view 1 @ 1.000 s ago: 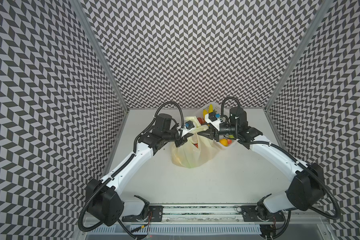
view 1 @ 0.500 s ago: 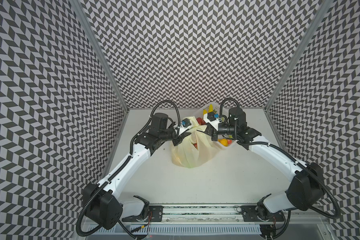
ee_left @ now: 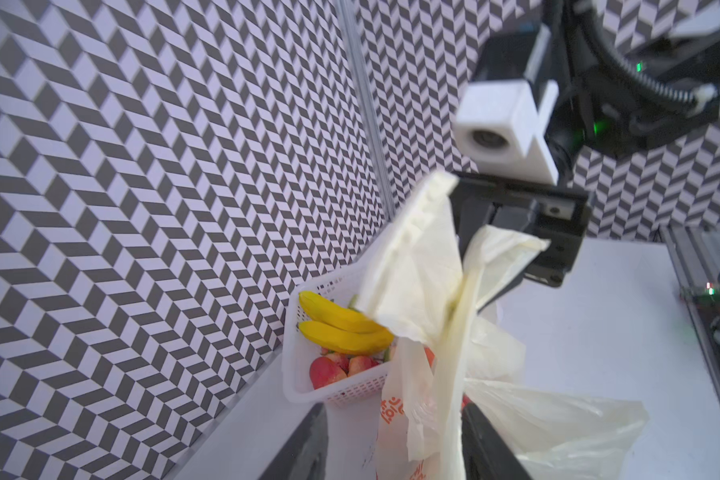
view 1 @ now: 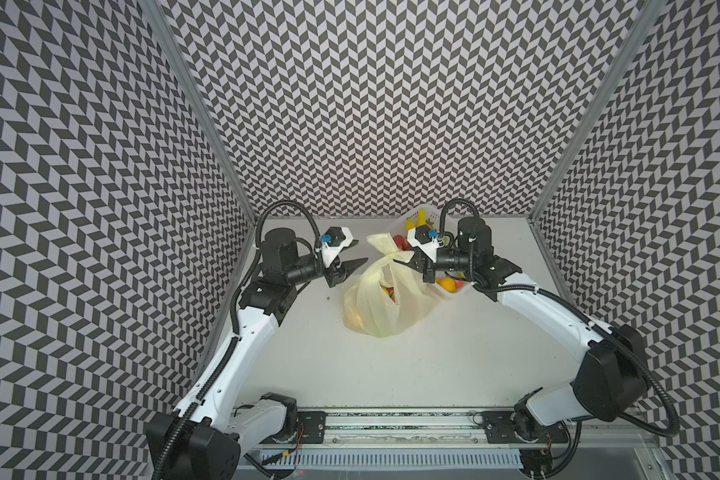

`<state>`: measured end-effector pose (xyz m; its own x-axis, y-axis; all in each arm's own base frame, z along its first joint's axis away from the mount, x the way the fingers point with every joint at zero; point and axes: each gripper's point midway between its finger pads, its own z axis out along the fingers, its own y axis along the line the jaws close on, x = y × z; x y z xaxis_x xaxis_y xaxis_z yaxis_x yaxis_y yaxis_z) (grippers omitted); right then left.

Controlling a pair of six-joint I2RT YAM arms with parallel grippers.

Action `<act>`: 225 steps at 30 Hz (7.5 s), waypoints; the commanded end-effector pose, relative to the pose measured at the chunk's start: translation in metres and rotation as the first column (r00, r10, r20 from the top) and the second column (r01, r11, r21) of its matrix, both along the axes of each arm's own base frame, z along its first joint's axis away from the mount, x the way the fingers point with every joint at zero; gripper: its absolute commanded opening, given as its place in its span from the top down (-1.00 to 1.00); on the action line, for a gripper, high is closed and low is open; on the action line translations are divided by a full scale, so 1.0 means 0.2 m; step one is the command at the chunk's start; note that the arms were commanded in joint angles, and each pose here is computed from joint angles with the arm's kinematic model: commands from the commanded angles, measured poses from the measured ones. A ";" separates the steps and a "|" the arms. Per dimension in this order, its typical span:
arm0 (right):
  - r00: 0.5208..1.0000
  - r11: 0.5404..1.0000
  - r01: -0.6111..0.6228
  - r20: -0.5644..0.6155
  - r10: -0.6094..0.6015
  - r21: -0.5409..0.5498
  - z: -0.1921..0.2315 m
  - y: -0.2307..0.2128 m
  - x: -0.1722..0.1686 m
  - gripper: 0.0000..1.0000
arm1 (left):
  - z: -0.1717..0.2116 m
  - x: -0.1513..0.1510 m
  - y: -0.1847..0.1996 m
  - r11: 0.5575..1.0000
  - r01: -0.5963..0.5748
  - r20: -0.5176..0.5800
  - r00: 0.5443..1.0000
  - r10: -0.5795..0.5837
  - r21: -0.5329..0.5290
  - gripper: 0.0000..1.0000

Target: Place the fake fruits into the plastic bag and tie a complex knot

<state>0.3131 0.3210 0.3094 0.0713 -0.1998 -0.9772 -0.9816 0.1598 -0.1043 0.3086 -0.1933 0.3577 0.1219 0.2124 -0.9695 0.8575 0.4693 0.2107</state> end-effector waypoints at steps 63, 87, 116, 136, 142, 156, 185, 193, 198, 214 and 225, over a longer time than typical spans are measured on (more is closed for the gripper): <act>0.976 0.996 0.087 0.196 -0.091 0.028 0.12 -0.05 0.01 1.00 | -0.39 0.09 -0.40 0.948 0.244 -0.236 0.952 -0.194 0.205 -0.67; 0.972 0.981 0.192 0.145 -0.186 -0.030 0.09 -0.13 0.05 0.83 | -0.46 0.05 -0.39 0.942 0.259 -0.298 0.935 -0.190 0.213 0.95; 0.994 0.960 0.091 -0.028 -0.102 -0.264 0.06 -0.09 0.00 -0.82 | -0.38 0.03 -0.39 0.936 0.212 -0.021 0.976 -0.215 0.281 1.00; 0.996 0.960 0.054 -0.054 -0.071 -0.275 -0.03 0.06 0.05 0.37 | -0.37 0.03 -0.40 0.934 0.200 -0.007 0.978 -0.207 0.295 1.00; 0.995 0.962 0.065 -0.050 -0.081 -0.263 -0.04 0.05 0.05 1.00 | -0.35 0.05 -0.39 0.945 0.172 -0.017 0.985 -0.174 0.278 0.77; 0.987 0.966 0.158 0.036 -0.154 -0.204 0.05 0.01 0.08 1.00 | -0.56 0.00 -0.20 0.973 0.070 -0.159 0.987 -0.035 0.221 0.03; 0.884 0.859 0.447 0.269 -0.381 -0.251 -0.03 -0.15 0.23 1.00 | -0.51 0.01 -0.17 0.999 -0.006 -0.276 0.961 0.018 0.045 1.00; 0.897 0.889 0.422 0.223 -0.382 -0.176 -0.01 -0.09 0.19 1.00 | -0.50 -0.02 -0.20 0.998 0.055 -0.311 0.949 -0.050 0.007 1.00; 0.905 0.906 0.416 0.132 -0.404 -0.081 0.06 -0.04 0.18 1.00 | -0.51 -0.04 -0.21 0.997 0.073 -0.320 0.945 -0.070 -0.002 1.00; 0.907 0.908 0.406 -0.170 -0.386 0.102 -0.02 0.13 0.13 1.00 | -0.53 -0.05 -0.30 0.991 0.113 -0.350 0.928 -0.129 -0.066 1.00; 0.916 0.896 0.368 -0.260 -0.305 0.247 -0.03 0.20 0.09 1.00 | -0.52 -0.08 -0.32 0.986 0.136 -0.335 0.928 -0.162 -0.099 1.00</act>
